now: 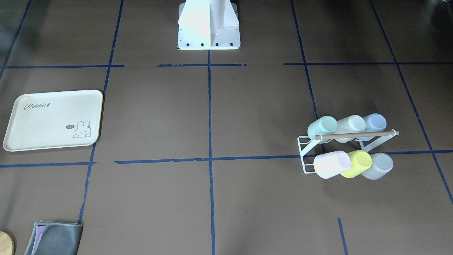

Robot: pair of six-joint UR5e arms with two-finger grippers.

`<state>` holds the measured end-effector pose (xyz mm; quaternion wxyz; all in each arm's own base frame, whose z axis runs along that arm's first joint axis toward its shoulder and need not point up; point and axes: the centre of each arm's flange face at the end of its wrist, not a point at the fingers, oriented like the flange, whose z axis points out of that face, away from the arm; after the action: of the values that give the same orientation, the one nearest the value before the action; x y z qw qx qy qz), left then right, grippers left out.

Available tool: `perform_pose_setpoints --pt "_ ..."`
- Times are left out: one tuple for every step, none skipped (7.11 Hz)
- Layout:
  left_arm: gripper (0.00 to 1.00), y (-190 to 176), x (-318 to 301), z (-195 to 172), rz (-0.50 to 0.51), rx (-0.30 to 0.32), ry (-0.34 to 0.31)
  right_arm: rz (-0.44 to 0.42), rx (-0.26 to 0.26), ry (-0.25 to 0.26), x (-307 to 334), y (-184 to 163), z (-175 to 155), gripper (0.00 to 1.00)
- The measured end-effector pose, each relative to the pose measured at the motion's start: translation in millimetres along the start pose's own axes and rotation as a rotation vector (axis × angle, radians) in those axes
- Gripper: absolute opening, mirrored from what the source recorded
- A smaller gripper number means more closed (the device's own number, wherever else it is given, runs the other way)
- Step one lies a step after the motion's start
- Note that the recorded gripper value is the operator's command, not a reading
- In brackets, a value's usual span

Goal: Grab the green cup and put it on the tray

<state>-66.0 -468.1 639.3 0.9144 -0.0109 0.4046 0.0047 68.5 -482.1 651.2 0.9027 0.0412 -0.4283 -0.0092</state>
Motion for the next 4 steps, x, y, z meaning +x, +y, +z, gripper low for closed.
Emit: perform_pose_setpoints --pt "1.00 -0.7 1.1 -1.2 0.001 0.002 0.000 -0.001 0.000 0.000 -0.1 -0.2 -0.1 1.00" --pt "1.00 -1.8 2.6 -2.7 0.004 0.005 0.001 -0.002 0.002 0.000 -1.1 -0.9 -0.9 1.00" --pt "1.00 -3.1 4.2 -4.1 0.007 0.008 0.000 -0.008 0.007 -0.001 -4.4 -3.6 -3.6 1.00" --pt "1.00 -3.8 5.5 -5.5 0.011 0.011 0.000 -0.017 0.015 0.001 -8.8 -8.1 -7.1 1.00"
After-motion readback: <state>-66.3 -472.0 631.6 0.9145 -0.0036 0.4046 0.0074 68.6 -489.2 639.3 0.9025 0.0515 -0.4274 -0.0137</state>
